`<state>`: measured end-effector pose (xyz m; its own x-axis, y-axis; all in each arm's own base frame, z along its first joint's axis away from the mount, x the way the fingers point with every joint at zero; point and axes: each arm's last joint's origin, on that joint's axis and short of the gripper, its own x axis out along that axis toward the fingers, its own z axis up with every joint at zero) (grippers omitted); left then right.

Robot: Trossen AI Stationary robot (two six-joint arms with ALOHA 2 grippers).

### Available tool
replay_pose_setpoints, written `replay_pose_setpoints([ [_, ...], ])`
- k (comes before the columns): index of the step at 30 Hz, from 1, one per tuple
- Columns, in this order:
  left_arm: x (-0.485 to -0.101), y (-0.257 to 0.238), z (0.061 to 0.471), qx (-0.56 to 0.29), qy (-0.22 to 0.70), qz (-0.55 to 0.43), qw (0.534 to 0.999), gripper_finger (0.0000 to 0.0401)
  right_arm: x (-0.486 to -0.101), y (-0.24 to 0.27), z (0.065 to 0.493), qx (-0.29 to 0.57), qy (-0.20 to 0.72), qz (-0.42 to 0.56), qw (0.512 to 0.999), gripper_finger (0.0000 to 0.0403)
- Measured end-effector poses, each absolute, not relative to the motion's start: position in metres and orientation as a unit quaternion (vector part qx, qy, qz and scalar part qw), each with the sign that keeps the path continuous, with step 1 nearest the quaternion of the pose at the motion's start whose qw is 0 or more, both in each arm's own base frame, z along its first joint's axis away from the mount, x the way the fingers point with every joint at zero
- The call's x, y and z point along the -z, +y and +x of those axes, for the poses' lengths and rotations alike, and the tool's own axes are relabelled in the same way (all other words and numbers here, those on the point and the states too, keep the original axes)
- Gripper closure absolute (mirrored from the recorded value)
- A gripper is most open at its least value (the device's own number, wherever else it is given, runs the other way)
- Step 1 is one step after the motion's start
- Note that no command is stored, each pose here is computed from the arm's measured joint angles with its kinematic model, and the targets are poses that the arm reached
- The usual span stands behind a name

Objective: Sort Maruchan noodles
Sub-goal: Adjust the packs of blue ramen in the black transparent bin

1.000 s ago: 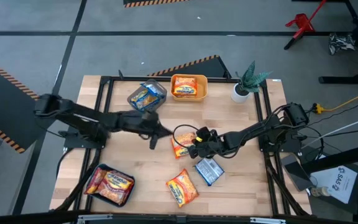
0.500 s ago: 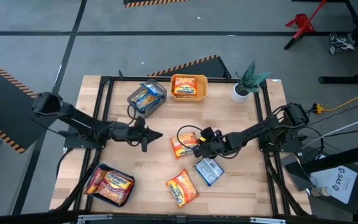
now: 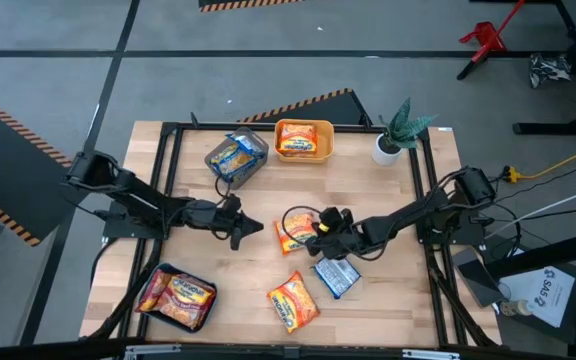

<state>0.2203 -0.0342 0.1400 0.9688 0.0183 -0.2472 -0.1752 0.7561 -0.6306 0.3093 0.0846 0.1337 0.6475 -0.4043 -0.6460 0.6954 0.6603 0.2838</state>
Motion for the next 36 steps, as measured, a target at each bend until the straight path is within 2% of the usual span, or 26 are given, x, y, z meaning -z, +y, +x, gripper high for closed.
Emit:
replay_pose_setpoints([
  [14, -0.121, -0.043, 0.237, -0.021, 0.145, -0.367, 0.919, 0.0352, -0.112, 0.085, 0.311, 0.333, 0.295, 0.263, 0.856, 0.0403],
  [29, -0.114, -0.043, 0.24, -0.071, 0.122, -0.423, 0.895, 0.0226, -0.11, 0.084, 0.31, 0.346, 0.283, 0.277, 0.851, 0.0403],
  [36, -0.113, -0.041, 0.24, -0.116, 0.101, -0.466, 0.871, 0.021, -0.108, 0.082, 0.31, 0.356, 0.278, 0.28, 0.847, 0.0403],
])
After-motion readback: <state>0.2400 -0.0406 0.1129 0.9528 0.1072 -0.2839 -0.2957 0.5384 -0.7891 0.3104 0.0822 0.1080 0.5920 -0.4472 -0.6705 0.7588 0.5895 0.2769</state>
